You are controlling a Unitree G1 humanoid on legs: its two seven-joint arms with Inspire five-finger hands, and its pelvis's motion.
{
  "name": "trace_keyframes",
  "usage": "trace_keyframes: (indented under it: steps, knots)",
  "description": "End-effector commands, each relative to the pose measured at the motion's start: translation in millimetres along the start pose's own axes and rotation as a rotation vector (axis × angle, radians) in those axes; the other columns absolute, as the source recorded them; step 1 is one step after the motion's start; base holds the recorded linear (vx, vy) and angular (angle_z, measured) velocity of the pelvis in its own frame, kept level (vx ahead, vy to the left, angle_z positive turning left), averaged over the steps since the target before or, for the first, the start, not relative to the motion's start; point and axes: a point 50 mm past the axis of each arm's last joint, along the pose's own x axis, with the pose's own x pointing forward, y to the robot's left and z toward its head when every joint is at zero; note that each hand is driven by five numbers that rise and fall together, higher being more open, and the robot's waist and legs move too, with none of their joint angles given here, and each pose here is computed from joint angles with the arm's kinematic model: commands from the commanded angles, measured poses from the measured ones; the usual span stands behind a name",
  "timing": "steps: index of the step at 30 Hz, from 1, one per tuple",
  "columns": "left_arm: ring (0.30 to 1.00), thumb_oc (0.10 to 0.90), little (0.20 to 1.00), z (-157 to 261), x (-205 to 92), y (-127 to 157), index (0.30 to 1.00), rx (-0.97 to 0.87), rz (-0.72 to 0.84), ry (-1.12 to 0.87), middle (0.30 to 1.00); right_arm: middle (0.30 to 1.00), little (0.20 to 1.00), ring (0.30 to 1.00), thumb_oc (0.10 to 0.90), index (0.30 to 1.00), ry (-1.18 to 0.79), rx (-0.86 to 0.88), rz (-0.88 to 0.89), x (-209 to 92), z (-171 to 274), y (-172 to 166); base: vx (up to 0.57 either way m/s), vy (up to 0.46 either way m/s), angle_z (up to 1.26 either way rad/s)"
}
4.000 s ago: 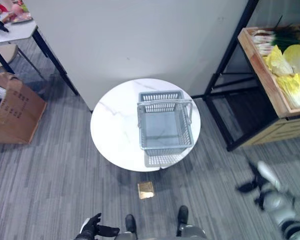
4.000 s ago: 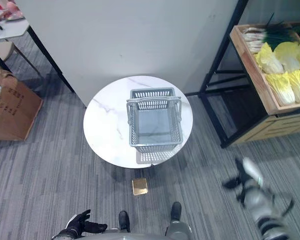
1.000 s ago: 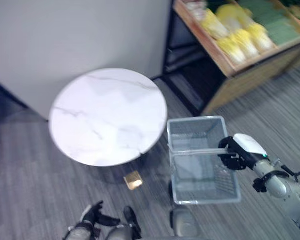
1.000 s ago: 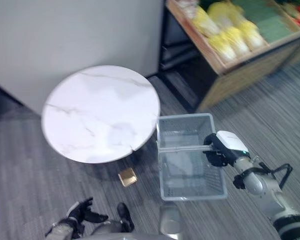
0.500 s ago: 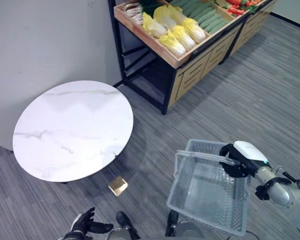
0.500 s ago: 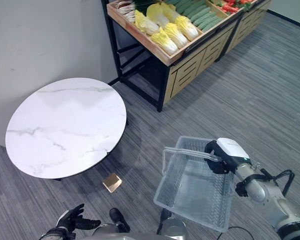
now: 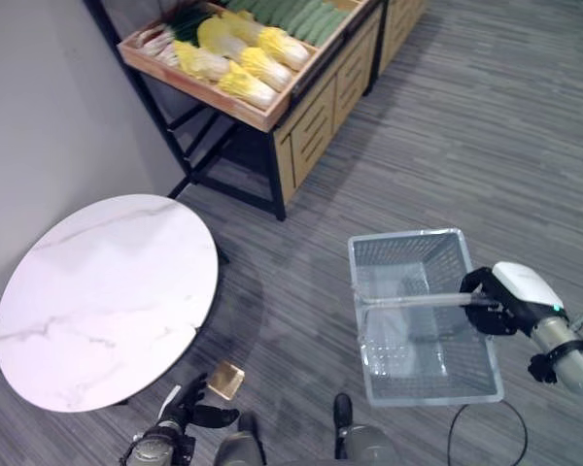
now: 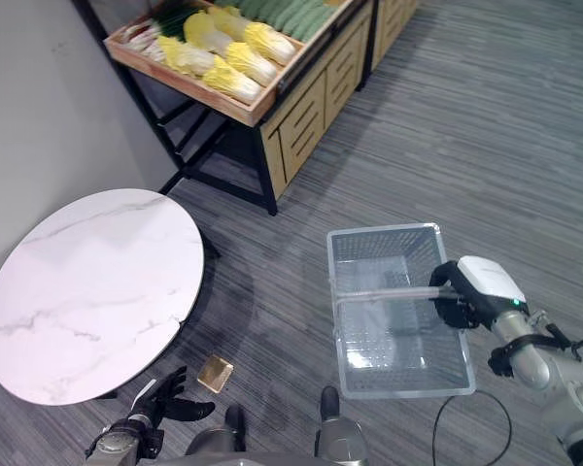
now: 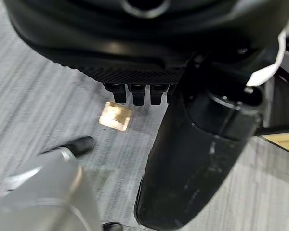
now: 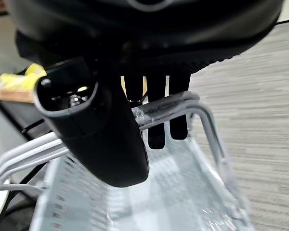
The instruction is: Get the vegetables into the basket
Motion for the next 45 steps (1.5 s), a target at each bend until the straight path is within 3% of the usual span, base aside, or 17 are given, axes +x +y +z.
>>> trace_keyframes:
  steps: [1, 10, 14, 28, 38, 45]
  knots:
    - [1.0, 0.9, 1.0, 17, 0, 26, 1.0, 0.025, 0.063, -0.081, 1.0, 0.3, 0.3, 0.3, 0.4, 0.3, -0.224, 0.019, -0.317, 21, 39, -73, 0.19, 0.151, -0.7]
    - [1.0, 0.9, 1.0, 14, 2, 18, 1.0, 0.091, 0.016, -0.052, 1.0, 0.3, 0.3, 0.3, 0.4, 0.3, -0.162, 0.075, -0.283, 28, 33, -53, 0.13, 0.286, -0.83]
    - [1.0, 0.9, 1.0, 7, -2, 36, 1.0, 0.095, 0.082, -0.017, 1.0, 0.3, 0.3, 0.3, 0.4, 0.3, -0.091, 0.158, -0.283, 43, 30, -31, 0.0, 0.246, -1.06]
    - [1.0, 0.9, 1.0, 22, 1, 48, 1.0, 0.282, 0.103, -0.053, 1.0, 0.3, 0.3, 0.3, 0.4, 0.3, 0.05, 0.191, -0.266, 31, 3, -7, 0.07, 0.066, -0.18]
    - [1.0, 0.9, 1.0, 35, 6, 43, 1.0, 0.296, 0.103, -0.084, 1.0, 0.3, 0.3, 0.3, 0.4, 0.3, 0.119, 0.243, -0.276, 27, -5, 4, 0.0, 0.104, -0.09]
    - [1.0, 0.9, 1.0, 12, 5, 37, 1.0, 0.161, 0.154, 0.024, 1.0, 0.3, 0.3, 0.3, 0.4, 0.3, 0.112, 0.273, -0.273, 26, 3, 14, 0.14, -0.084, -0.13]
